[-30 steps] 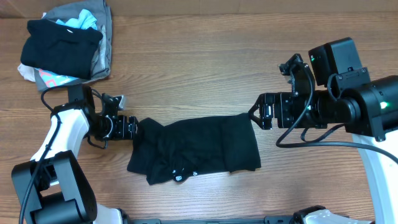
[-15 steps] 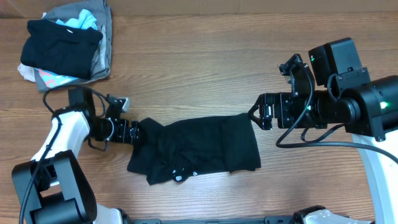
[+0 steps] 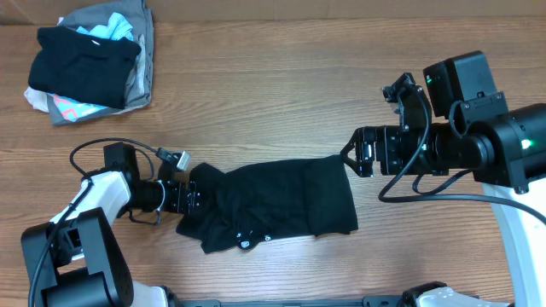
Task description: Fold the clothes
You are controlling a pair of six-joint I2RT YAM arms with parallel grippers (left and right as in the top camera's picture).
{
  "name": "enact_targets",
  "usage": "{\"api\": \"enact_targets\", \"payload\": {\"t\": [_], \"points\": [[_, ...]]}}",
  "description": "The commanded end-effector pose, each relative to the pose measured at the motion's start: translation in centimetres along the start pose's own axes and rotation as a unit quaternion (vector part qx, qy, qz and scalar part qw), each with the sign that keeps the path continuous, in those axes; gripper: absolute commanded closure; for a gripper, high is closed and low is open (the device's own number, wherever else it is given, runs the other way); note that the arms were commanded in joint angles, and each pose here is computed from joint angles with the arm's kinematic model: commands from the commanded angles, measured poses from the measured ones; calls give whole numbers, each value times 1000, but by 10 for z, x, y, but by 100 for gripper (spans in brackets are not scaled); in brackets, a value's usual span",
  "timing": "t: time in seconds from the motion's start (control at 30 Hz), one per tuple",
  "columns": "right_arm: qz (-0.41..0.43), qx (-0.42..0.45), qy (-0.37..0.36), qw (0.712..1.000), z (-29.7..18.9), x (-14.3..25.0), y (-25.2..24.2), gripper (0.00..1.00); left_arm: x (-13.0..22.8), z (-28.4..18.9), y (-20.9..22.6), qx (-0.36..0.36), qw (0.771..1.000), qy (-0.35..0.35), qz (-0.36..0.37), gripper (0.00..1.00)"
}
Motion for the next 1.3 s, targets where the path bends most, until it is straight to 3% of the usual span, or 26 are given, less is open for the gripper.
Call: {"api": "enact_targets", "payload": {"t": [0.0, 0.53, 0.8, 0.87, 0.97, 1.17, 1.27], "points": [[-6, 0, -3, 1000, -1, 1, 1, 0, 3, 2, -7, 45, 998, -12, 32, 18], [-8, -15, -5, 1000, -1, 0, 3, 0, 3, 13, -26, 84, 993, 8, 80, 20], [-6, -21, -3, 1000, -1, 0, 4, 0, -4, 32, -35, 49, 993, 54, 91, 21], [-6, -24, -1, 1000, -1, 0, 5, 0, -5, 36, -35, 24, 994, 69, 84, 32], [-6, -24, -2, 1000, -1, 0, 5, 0, -5, 38, -36, 16, 994, 76, 81, 36], [-5, -23, 0, 1000, 0, -1, 4, 0, -12, 35, -33, -3, 996, 75, 55, 93], [-4, -22, 3, 1000, 0, 0, 4, 0, -30, 25, -24, -90, 992, 81, 20, 96]]}}
Point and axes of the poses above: each gripper's point midway between its finger pads, its own z axis out along the fingers, its own y axis along the line the jaws close on, x = y × z, the point moved 10 cm from there along -z, back along the fingers, and after that the axes turned 7 degrees about z, right-handed, at the moved point
